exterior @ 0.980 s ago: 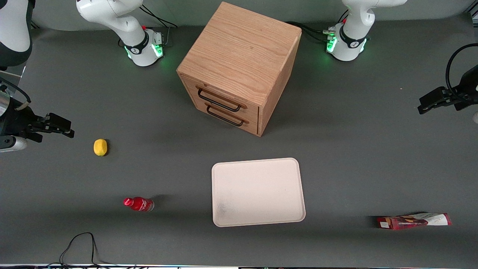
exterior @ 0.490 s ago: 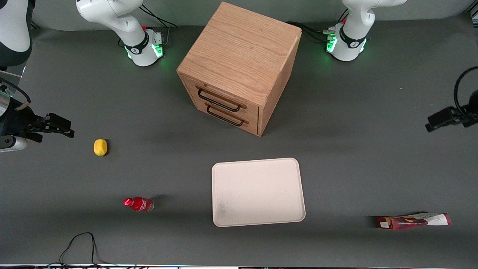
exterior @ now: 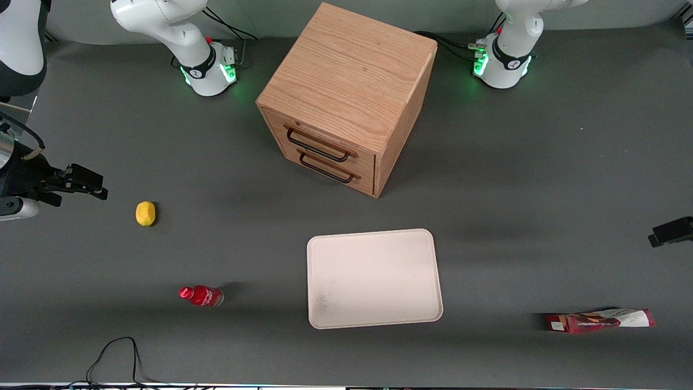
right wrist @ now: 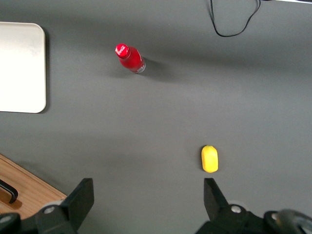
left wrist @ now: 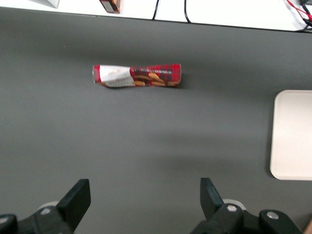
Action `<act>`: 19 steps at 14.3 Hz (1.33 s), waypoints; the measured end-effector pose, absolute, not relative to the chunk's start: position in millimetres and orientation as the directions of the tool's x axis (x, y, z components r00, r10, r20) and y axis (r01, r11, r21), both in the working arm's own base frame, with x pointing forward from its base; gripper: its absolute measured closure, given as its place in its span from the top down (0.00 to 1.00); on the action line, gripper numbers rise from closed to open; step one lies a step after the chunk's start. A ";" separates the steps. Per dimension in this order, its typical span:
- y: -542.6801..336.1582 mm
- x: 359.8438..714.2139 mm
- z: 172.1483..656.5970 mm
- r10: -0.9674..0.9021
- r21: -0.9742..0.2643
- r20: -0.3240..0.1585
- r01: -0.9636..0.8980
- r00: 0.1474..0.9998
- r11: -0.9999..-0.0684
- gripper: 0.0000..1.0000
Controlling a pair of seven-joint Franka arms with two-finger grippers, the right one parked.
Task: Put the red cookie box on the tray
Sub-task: 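Lower the open left gripper down over the red plaid cookie box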
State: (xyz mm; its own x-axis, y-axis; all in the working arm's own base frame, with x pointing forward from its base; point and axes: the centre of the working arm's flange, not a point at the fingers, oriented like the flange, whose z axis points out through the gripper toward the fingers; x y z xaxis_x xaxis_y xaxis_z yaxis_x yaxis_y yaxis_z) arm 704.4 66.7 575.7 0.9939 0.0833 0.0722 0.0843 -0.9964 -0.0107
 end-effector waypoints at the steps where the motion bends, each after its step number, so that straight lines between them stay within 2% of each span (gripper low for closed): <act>1: 71.6 714.3 565.4 0.076 -0.012 0.082 0.077 0.994 -0.997 1.00; 4: 78.1 735.7 543.4 0.069 -0.015 0.126 0.071 0.990 -0.997 1.00; 7: 79.6 738.1 541.8 0.092 -0.012 0.131 0.094 0.987 -0.996 1.00; 11: 86.9 737.2 543.0 0.364 0.025 0.132 0.364 0.922 -0.931 1.00; 14: 88.2 737.0 543.2 0.607 0.060 0.120 0.605 0.785 -0.794 1.00; 18: 89.0 739.1 545.7 0.842 0.116 0.108 0.834 0.529 -0.539 1.00; 19: 89.3 740.1 546.7 0.893 0.135 0.101 0.883 0.440 -0.450 1.00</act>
State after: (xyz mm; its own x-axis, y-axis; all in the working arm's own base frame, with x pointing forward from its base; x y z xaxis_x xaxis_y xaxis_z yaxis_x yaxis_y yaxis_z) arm 740.1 89.3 546.7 0.4395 0.8926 0.1008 0.8827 -0.4500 0.1353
